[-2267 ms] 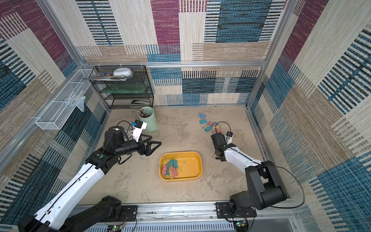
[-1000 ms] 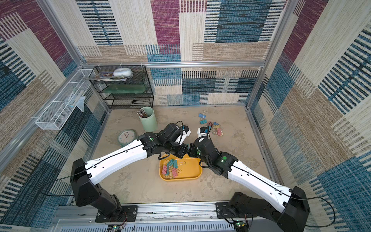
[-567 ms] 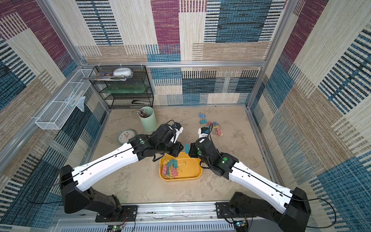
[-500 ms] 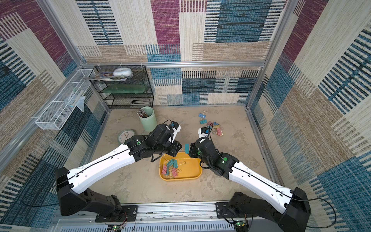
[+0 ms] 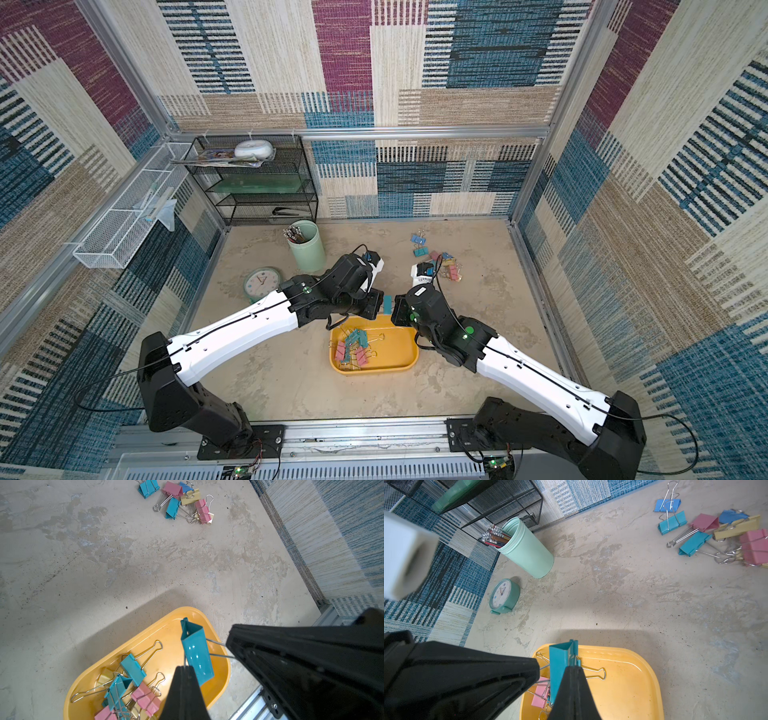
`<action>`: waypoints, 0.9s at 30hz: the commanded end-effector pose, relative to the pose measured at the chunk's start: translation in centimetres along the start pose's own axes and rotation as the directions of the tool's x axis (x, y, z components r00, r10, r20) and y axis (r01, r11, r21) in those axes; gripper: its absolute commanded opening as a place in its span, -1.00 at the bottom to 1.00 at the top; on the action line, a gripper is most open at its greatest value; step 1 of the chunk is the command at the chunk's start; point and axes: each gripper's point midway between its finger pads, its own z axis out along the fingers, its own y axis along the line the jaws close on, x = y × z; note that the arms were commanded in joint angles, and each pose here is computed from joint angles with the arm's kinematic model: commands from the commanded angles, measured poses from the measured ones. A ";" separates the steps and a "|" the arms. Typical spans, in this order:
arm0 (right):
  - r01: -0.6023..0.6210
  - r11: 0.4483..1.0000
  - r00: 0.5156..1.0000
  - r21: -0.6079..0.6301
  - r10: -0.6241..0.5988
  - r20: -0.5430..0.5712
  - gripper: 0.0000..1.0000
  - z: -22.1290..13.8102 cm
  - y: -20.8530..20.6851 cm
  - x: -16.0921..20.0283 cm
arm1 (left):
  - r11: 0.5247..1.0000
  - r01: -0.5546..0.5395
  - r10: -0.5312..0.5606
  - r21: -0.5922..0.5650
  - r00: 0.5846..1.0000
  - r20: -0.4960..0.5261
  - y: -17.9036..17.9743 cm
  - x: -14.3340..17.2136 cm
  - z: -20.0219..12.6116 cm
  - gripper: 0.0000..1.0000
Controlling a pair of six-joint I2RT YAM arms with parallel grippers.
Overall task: Put the binder clips in the storage box
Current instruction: Place the binder clip in the storage box.
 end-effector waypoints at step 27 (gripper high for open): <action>-0.179 0.981 0.983 -0.069 0.181 0.025 0.37 0.0 -6.2 -0.7 | 0.978 0.001 -0.066 -0.207 0.949 -0.307 6.2 12.6 3.8 -0.94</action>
